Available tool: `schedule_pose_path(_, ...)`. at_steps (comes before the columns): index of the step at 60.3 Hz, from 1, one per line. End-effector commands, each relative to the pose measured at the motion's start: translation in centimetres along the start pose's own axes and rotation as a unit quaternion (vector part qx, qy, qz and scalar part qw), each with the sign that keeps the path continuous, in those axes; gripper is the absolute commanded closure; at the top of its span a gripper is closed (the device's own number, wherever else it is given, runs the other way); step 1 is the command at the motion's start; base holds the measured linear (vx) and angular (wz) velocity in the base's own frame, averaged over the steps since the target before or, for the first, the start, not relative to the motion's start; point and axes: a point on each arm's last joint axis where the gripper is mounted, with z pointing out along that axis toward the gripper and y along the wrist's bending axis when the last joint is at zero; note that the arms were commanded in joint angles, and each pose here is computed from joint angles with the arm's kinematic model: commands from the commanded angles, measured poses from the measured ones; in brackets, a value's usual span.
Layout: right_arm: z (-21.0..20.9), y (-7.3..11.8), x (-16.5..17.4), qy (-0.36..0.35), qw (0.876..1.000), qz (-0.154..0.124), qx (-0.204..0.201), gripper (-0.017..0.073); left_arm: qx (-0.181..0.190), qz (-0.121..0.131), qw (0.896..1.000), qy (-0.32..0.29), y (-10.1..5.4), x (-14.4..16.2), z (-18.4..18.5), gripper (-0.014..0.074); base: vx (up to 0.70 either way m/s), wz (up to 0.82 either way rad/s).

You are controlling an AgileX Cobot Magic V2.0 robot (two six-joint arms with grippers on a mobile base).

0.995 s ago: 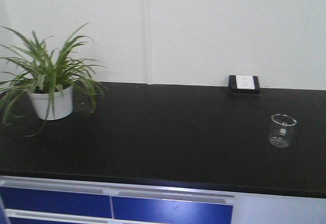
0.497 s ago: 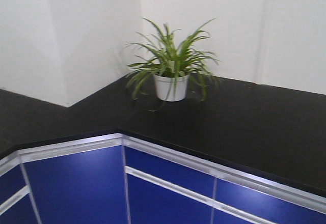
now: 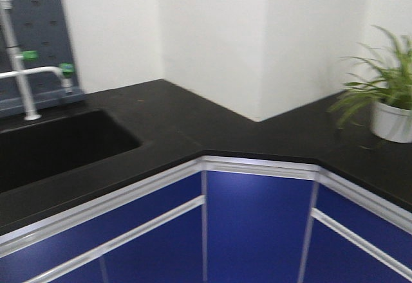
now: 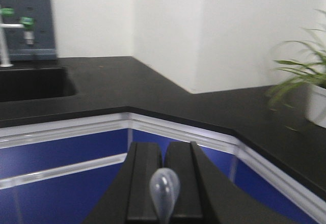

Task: Grab transparent chemical and place on left bench
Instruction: 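Drive the base to the bench with the white bins, holding the pipette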

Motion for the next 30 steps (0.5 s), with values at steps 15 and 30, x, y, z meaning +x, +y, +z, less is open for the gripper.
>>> schedule_pose_path(15, 0.02, 0.22, -1.51, -0.04, 0.999, -0.002, -0.016, 0.0564, -0.001, -0.004, 0.999, -0.041, 0.01, -0.28, -0.13, 0.0597, -0.04, 0.67)
schedule_pose_path(30, 0.02, 0.22, -1.51, -0.04, 0.999, -0.002, -0.016, 0.0564, -0.001, -0.004, 0.999, -0.041, 0.01, -0.28, -0.13, 0.0597, 0.03, 0.74)
